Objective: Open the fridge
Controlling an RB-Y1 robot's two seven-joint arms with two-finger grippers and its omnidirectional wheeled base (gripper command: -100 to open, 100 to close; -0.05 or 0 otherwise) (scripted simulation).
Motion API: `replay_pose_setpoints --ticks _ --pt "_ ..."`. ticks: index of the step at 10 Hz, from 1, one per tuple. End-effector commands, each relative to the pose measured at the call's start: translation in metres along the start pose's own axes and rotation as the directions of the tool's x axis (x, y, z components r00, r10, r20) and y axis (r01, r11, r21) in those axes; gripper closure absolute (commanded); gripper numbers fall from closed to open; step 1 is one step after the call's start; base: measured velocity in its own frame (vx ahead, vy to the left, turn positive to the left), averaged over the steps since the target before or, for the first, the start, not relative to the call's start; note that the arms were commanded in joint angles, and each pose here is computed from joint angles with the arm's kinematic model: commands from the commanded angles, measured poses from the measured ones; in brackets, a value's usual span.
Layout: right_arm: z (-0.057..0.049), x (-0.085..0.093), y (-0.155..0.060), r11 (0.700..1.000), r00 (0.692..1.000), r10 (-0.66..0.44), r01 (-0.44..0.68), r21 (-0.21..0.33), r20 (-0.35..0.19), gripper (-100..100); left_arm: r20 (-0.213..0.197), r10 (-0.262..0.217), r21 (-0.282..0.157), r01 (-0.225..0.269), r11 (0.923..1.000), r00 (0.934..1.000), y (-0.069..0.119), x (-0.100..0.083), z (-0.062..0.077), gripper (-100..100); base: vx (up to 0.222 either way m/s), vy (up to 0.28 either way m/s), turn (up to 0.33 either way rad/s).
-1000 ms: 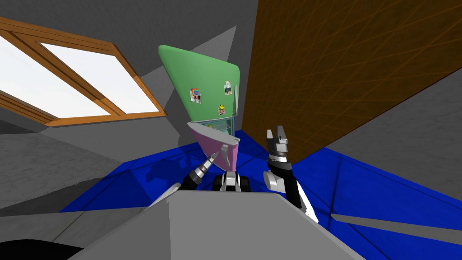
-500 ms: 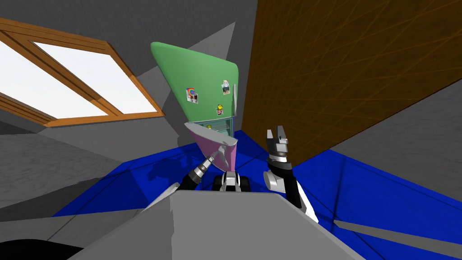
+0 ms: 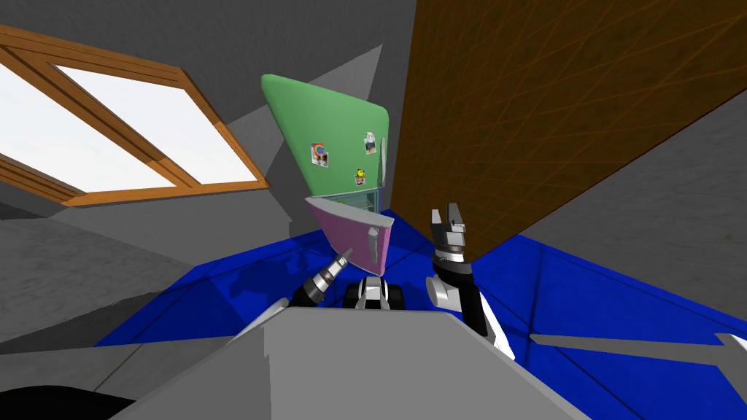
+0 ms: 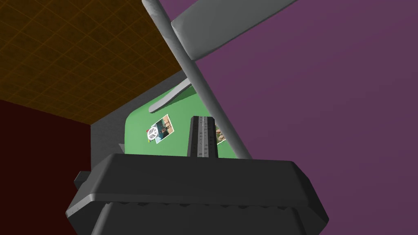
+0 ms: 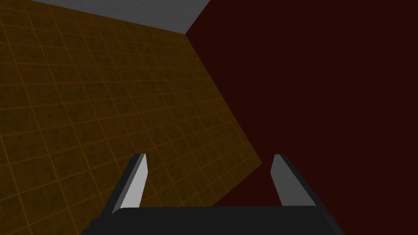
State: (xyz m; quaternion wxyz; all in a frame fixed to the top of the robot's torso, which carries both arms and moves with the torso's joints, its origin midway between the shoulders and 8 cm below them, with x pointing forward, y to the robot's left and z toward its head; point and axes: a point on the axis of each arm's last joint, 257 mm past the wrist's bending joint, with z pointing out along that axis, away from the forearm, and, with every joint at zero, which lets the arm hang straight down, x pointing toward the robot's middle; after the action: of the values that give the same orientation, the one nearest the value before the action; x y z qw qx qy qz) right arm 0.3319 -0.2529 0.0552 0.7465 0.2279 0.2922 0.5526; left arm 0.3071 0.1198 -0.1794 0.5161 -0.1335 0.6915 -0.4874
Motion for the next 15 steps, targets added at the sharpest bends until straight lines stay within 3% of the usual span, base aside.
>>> replay_pose_setpoints --ticks 1,2,3,14,15 --pt "0.0 0.0 0.0 1.0 1.0 0.0 0.0 0.0 0.0 0 -0.026 0.001 0.021 -0.001 0.9998 0.9997 -0.009 0.008 -0.005 100 -0.095 0.181 -0.047" --pt "0.0 0.0 0.0 1.0 1.0 0.0 0.0 0.0 0.0 0 -0.021 0.001 0.016 -0.001 0.9999 0.9998 -0.007 0.005 -0.004 100 -0.045 0.081 -0.013" --pt "0.0 0.0 0.0 1.0 1.0 0.0 0.0 0.0 0.0 0 -0.006 0.003 0.003 -0.003 1.0 1.0 -0.002 0.0 -0.001 -100 0.043 -0.078 0.047" --pt "0.0 0.0 0.0 1.0 1.0 0.0 0.0 0.0 0.0 0 0.1 0.008 -0.09 0.001 0.996 0.995 0.037 -0.038 0.012 -100 0.083 -0.163 0.057" --pt "0.0 0.0 0.0 1.0 1.0 0.0 0.0 0.0 0.0 0 0.093 0.009 -0.082 -0.001 0.9966 0.9956 0.033 -0.036 0.011 -100 0.051 -0.07 0.016"
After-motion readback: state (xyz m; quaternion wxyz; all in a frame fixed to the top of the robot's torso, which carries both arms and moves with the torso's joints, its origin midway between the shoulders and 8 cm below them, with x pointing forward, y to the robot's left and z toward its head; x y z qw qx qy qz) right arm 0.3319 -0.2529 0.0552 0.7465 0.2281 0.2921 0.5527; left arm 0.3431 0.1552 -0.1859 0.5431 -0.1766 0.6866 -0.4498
